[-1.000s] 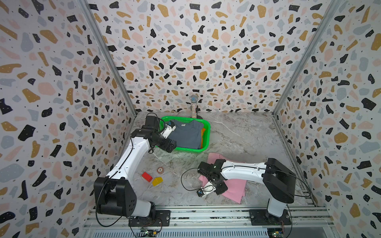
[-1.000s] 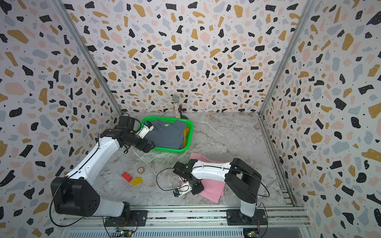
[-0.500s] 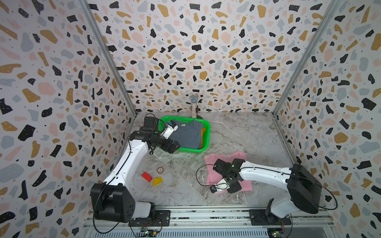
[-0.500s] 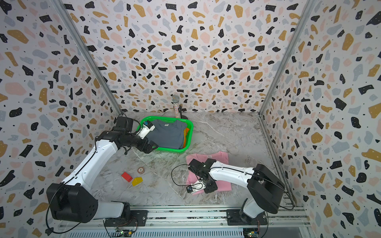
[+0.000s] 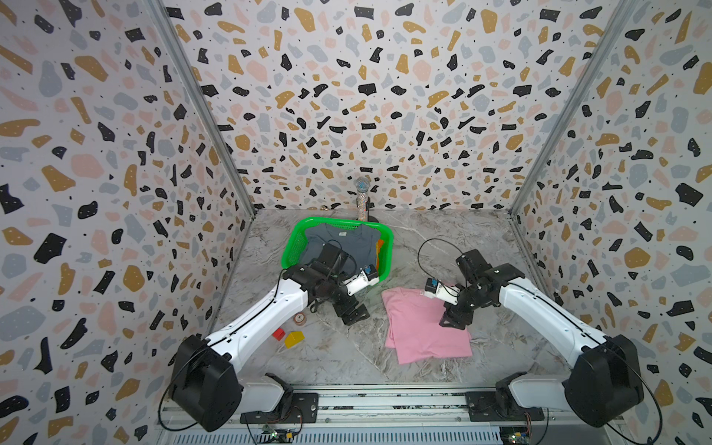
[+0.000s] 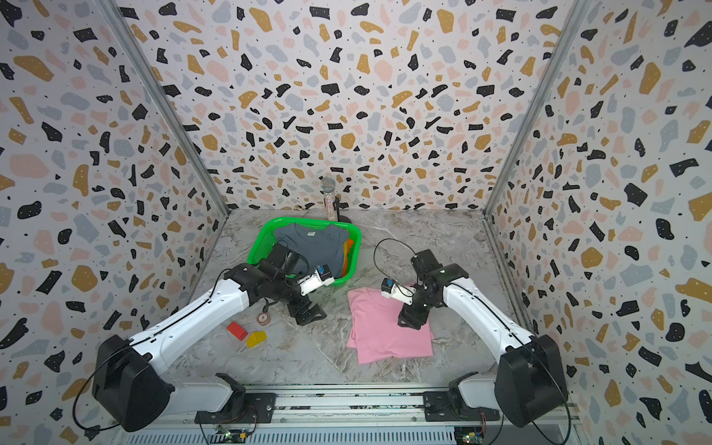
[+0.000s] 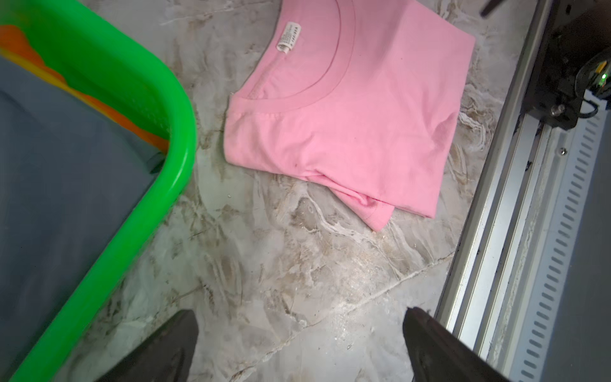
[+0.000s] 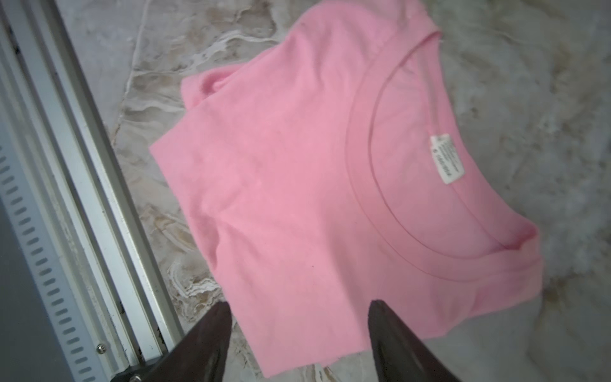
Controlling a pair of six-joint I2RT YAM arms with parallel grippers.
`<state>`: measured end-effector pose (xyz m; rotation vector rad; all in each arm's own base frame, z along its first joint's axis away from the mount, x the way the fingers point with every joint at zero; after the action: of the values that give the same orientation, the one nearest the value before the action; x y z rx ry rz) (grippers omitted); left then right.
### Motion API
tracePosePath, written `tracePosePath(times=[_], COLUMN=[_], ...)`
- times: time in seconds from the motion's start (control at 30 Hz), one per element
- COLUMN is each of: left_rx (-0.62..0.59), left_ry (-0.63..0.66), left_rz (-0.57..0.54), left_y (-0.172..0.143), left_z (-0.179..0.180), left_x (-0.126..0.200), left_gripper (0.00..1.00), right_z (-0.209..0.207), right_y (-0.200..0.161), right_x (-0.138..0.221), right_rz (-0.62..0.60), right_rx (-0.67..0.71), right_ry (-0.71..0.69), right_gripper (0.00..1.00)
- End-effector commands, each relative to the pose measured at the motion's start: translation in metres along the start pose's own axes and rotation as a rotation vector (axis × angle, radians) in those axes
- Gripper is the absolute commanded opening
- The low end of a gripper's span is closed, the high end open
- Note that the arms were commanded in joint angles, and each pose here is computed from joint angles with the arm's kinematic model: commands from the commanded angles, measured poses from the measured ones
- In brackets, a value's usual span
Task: Put the folded t-shirts into the basket
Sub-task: Move the T-shirt to the center of the board, then pick up the T-shirt from the center of the board.
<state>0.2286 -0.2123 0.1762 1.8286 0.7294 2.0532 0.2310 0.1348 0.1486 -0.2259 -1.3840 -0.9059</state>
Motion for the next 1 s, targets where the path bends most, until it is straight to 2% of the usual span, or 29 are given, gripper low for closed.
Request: tracePosePath(times=[0.0, 0.13, 0.2, 0.43, 0.57, 0.8, 0.97], left_rx=[-0.086, -0.181, -0.231, -0.388, -0.444, -0.478, -0.45], left_ry=[0.041, 0.051, 0.051, 0.021, -0.013, -0.124, -0.254], left_rz=[0.069, 0.122, 0.144, 0.201, 0.214, 0.25, 0.277], left_y=[0.0, 0.006, 0.01, 0.036, 0.042, 0.039, 0.031], left_z=[0.003, -0.003, -0.007, -0.024, -0.037, -0.065, -0.09], left_x=[-0.02, -0.043, -0.055, -0.094, -0.114, -0.138, -0.144], left_gripper=[0.99, 0.97, 0.96, 0.9, 0.89, 0.88, 0.86], right_z=[-0.038, -0.084, -0.097, -0.116, -0.117, -0.123, -0.124], right_y=[0.013, 0.017, 0.019, 0.012, 0.007, 0.004, 0.002], right_x=[0.005, 0.0, -0.004, -0.018, -0.022, -0.029, -0.027], right_rz=[-0.024, -0.013, -0.013, 0.009, 0.007, 0.028, 0.026], right_rx=[-0.247, -0.455, -0.498, -0.502, -0.531, -0.557, -0.559], right_ry=[-0.044, -0.08, -0.086, -0.166, -0.141, -0.132, -0.137], right_gripper=[0.74, 0.74, 0.74, 0.74, 0.74, 0.73, 0.73])
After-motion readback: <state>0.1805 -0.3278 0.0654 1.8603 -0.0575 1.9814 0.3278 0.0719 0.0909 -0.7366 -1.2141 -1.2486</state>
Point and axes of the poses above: each gripper's point midway between its finger pads, its own x axis back along the fingers, its own z axis along the line the jaws close on, y = z × x, the point moved 3 cm from there along x, back along the fingers, and after that the axes turned 14 degrees about -x, right-handed, at the moved point
